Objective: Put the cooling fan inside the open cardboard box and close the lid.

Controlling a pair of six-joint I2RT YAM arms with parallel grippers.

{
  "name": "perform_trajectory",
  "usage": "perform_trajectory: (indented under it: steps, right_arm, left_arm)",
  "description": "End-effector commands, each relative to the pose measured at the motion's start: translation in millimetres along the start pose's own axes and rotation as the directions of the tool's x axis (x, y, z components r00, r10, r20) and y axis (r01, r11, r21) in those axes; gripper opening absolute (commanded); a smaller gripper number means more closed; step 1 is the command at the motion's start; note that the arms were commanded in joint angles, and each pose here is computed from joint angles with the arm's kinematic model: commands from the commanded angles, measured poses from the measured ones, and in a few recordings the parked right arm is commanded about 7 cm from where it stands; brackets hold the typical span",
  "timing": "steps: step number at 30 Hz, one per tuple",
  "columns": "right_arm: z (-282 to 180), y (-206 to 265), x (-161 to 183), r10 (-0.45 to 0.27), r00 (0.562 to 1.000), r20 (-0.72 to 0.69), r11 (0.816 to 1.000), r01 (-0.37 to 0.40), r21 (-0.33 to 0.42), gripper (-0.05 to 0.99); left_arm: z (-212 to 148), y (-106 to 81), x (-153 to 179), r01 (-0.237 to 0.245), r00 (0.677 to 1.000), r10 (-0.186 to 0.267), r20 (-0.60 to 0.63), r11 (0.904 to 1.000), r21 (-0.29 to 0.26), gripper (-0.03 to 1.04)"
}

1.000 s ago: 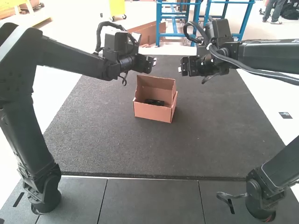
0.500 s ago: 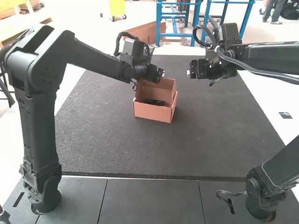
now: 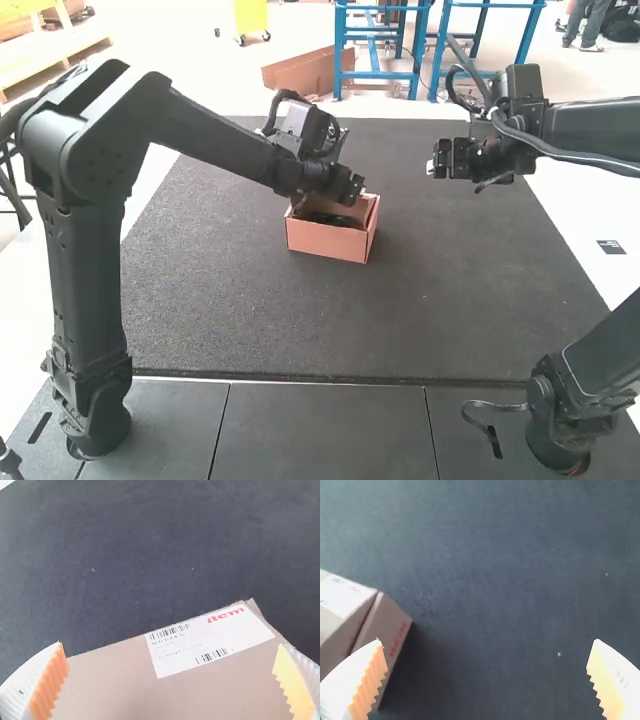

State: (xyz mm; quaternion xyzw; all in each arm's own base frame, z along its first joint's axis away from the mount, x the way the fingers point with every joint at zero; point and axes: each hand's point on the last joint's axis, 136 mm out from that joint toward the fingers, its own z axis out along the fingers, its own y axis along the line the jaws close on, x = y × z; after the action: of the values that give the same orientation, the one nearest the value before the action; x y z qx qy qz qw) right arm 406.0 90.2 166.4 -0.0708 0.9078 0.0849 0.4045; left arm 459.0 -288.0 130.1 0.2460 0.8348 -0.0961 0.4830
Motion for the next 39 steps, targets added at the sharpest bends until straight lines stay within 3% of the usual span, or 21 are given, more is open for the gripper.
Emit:
perform_trajectory:
  steps: [1,9,12,14,17,19,26,32,35,39]
  right_arm:
    - [-10.6,2.3,-11.0,-0.001,0.999,0.039,0.999,0.003,-0.041,0.92]
    - [-11.4,3.8,-11.9,-0.004,0.999,0.039,0.999,0.006,-0.054,0.92]
    - [-11.4,3.8,-11.9,-0.004,0.999,0.039,0.999,0.006,-0.054,0.92]
    - [-12.4,3.9,-13.7,-0.004,0.999,0.043,0.999,0.007,-0.054,0.92]
    - [-12.3,4.6,-15.0,-0.007,0.999,0.046,0.998,0.01,-0.055,0.92]
    - [-12.2,4.0,-15.1,-0.011,0.999,0.048,0.998,0.013,-0.054,0.92]
    - [-10.8,7.0,-13.4,-0.015,0.999,0.043,0.998,0.018,-0.059,0.92]
    - [-10.1,6.8,-11.6,-0.015,0.999,0.037,0.998,0.017,-0.059,0.92]
    - [-11.1,6.6,-13.0,-0.014,0.999,0.04,0.998,0.016,-0.059,0.92]
    - [-12.5,6.3,-17.2,-0.014,0.999,0.049,0.998,0.017,-0.059,0.92]
  left_arm:
    - [-5.2,1.5,7.0,0.016,1.0,-0.016,0.0,0.9998,-0.007,0.97]
    - [-3.7,1.6,25.5,0.011,1.0,-0.012,-0.026,0.9999,-0.008,0.97]
    - [-4.4,4.3,18.6,0.017,1.0,-0.017,-0.011,0.9998,-0.012,0.97]
    - [-9.4,11.4,-3.5,0.026,0.999,-0.025,0.04,0.9994,-0.023,0.97]
    - [-31.0,36.1,-54.2,0.057,0.989,-0.049,0.141,0.9968,-0.057,0.97]
    - [-38.6,48.8,-68.6,0.07,0.985,-0.058,0.165,0.9948,-0.073,0.97]
    - [-18.2,50.8,-17.7,0.058,0.996,-0.052,0.066,0.9949,-0.082,0.97]
    - [-7.0,31.1,16.5,0.026,1.0,-0.026,0.005,0.9982,-0.055,0.97]
    - [-7.2,22.0,19.9,0.004,1.0,-0.004,-0.011,0.9992,-0.039,0.97]
    - [-10.0,23.6,9.5,0.001,1.0,-0.001,0.001,0.9991,-0.041,0.97]
